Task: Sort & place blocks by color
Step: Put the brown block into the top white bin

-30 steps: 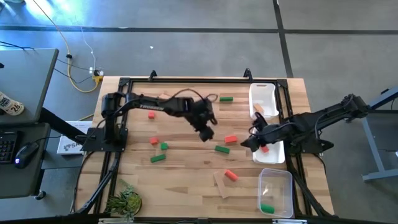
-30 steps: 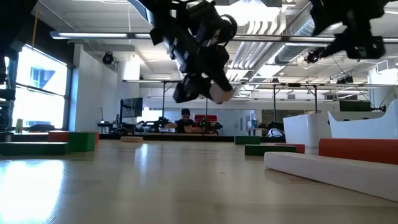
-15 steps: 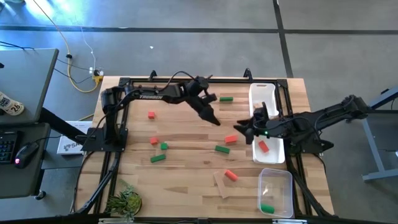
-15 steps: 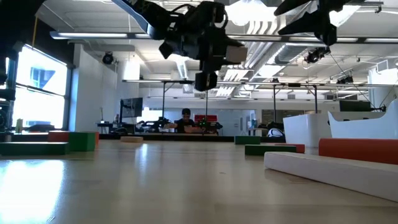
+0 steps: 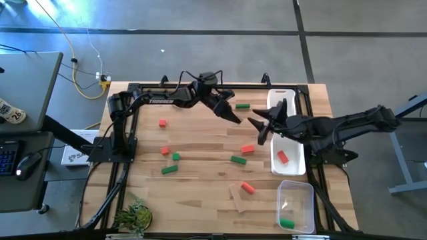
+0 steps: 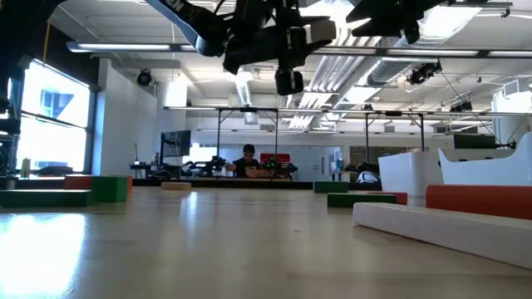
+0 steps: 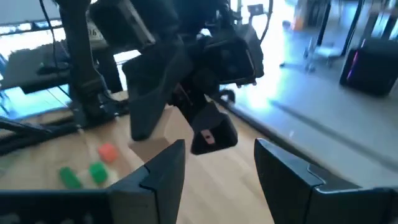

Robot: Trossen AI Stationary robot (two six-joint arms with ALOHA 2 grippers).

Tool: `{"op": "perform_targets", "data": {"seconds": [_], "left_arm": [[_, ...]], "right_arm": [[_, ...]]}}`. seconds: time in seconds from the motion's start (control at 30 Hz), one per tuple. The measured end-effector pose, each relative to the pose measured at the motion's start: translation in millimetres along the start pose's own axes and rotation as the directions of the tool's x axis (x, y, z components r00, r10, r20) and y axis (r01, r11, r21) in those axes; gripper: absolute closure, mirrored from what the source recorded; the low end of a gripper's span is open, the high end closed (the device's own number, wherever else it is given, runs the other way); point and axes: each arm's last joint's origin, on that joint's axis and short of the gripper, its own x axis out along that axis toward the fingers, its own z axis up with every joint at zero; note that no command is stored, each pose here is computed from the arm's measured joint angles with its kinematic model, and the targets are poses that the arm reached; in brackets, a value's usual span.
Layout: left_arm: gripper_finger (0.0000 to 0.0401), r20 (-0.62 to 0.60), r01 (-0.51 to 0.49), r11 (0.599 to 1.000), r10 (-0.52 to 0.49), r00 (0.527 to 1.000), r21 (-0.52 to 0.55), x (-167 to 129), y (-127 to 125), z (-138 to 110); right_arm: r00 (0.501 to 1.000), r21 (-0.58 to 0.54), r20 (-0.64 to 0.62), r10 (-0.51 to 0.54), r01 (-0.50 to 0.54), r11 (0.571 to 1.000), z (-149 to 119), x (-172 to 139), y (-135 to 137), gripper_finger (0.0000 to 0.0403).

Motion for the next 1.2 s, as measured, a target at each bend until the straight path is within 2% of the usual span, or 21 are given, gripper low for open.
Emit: {"op": "perform_targets", "data": {"seconds": [0.13, 0.37, 0.6, 0.8, 1.0, 1.2], "left_arm": [[0.0294, 0.031, 0.002, 1.000, -0.002, 1.000, 0.006, -6, 0, 5], [0.0293, 0.084, -0.017, 1.000, 0.017, 0.996, 0.008, -24, 6, 15], [0.0292, 0.130, -0.037, 0.999, 0.037, 0.991, 0.002, -42, 12, 25], [0.0293, 0.166, -0.024, 0.997, 0.035, 0.986, -0.070, -50, 12, 30], [0.0292, 0.201, 0.013, 0.995, 0.007, 0.980, -0.096, -50, 6, 33], [0.0291, 0.239, 0.024, 0.992, 0.007, 0.971, -0.127, -47, 3, 33]], "right_arm": [[0.999, -0.093, 0.037, -0.022, 0.025, 0.995, 3, 9, 0, 0.0224], [0.997, -0.106, 0.066, -0.041, 0.048, 0.993, 4, 21, -2, 0.0224], [0.987, 0.004, 0.156, -0.046, 0.047, 0.999, 16, 24, -9, 0.0224], [0.970, 0.055, 0.236, -0.061, 0.050, 0.997, 27, 29, -21, 0.0224], [0.974, -0.066, 0.224, -0.017, 0.033, 0.997, 27, 35, -29, 0.0224], [0.984, -0.125, 0.175, 0.035, -0.013, 0.992, 23, 39, -35, 0.0223]]}}
